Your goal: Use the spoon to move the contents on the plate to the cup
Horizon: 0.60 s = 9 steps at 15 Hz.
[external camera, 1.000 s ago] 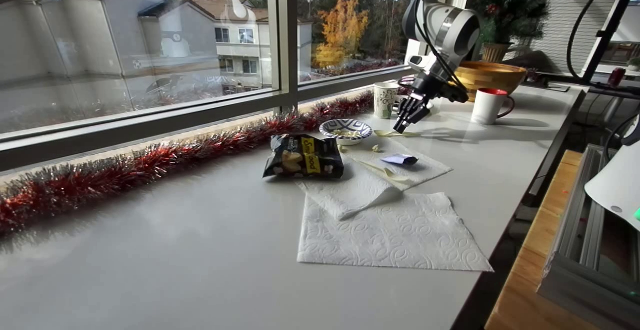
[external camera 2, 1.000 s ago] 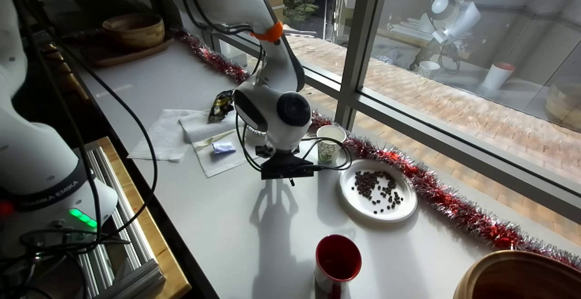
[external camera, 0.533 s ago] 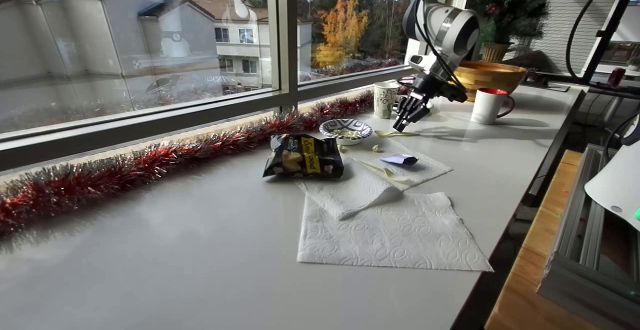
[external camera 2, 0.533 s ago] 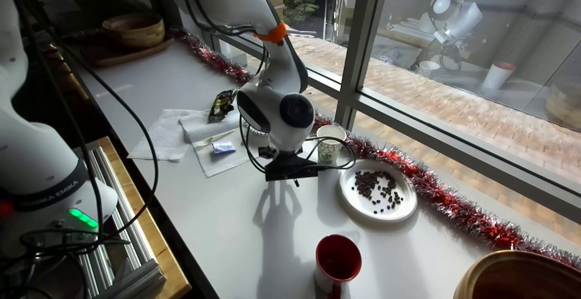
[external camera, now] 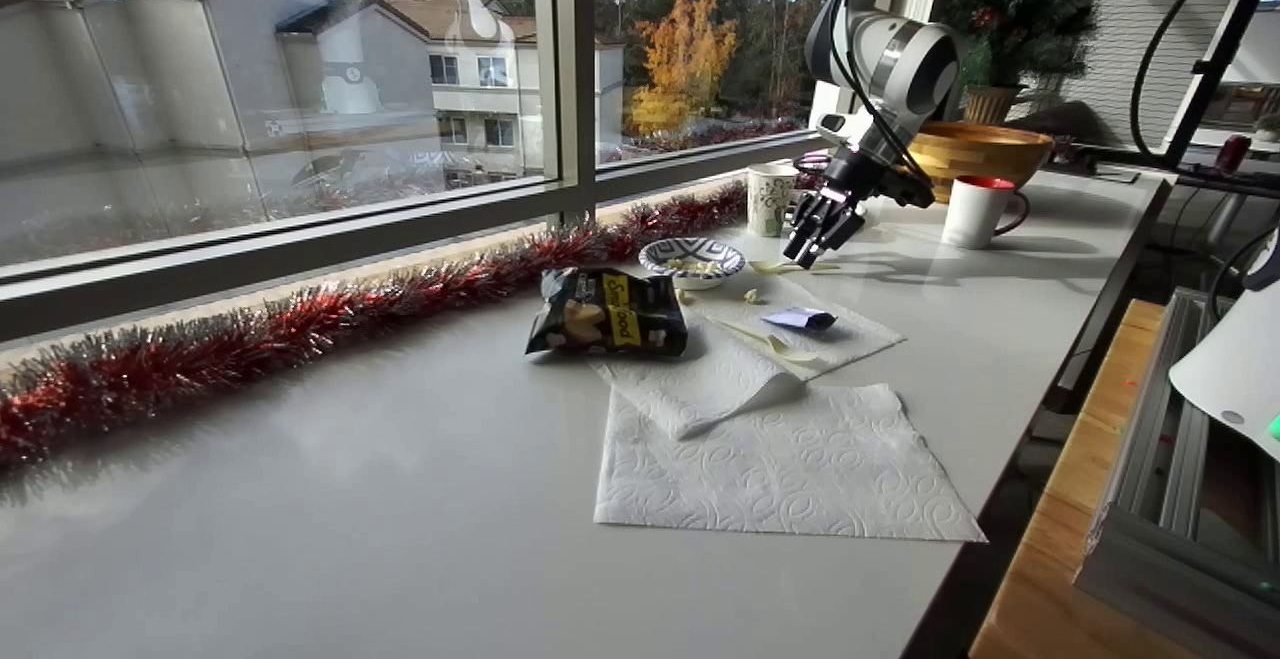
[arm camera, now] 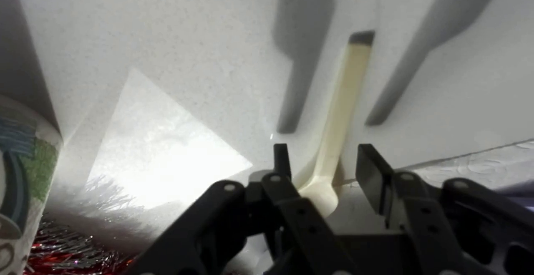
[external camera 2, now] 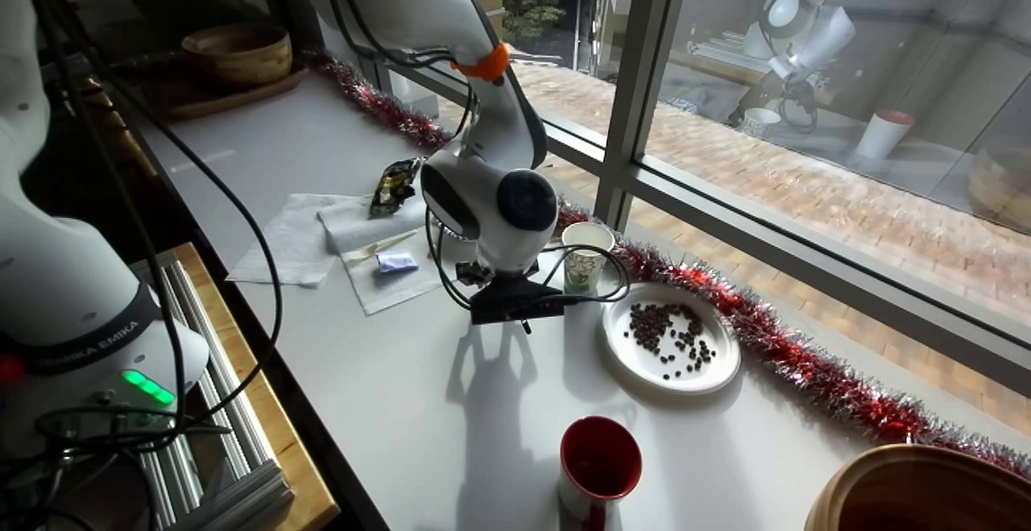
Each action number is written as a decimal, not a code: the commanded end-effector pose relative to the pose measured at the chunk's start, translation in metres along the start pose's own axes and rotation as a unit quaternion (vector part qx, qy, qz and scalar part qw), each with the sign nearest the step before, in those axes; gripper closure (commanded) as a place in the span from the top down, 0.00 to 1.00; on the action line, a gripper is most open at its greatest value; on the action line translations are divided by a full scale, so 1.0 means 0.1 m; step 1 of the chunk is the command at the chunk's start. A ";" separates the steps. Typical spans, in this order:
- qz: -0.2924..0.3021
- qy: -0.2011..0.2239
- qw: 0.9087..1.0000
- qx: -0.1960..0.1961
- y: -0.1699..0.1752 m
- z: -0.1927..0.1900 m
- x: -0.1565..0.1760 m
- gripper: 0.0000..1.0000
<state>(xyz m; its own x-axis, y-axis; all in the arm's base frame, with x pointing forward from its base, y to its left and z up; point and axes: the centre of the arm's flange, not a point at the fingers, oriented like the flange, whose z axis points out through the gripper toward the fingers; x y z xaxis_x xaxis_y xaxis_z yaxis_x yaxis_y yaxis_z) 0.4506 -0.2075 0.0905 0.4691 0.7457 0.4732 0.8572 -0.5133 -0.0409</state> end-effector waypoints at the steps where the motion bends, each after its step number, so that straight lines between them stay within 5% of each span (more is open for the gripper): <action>1: -0.005 0.011 1.000 -0.005 -0.01 0.06 -0.04 0.47; 2: -0.005 0.010 1.000 -0.005 -0.01 0.07 -0.05 0.47; 3: -0.005 0.010 1.000 -0.004 -0.02 0.09 -0.05 0.25; 7: 0.000 0.001 1.000 -0.001 -0.05 0.07 -0.05 0.02; 9: 0.012 -0.002 1.000 -0.012 -0.11 -0.09 0.06 0.02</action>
<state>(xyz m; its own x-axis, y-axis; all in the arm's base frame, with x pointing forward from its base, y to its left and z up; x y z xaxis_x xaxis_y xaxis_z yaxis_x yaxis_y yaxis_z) 0.4495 -0.2072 0.0875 0.4656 0.7487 0.4719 0.8602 -0.5081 -0.0425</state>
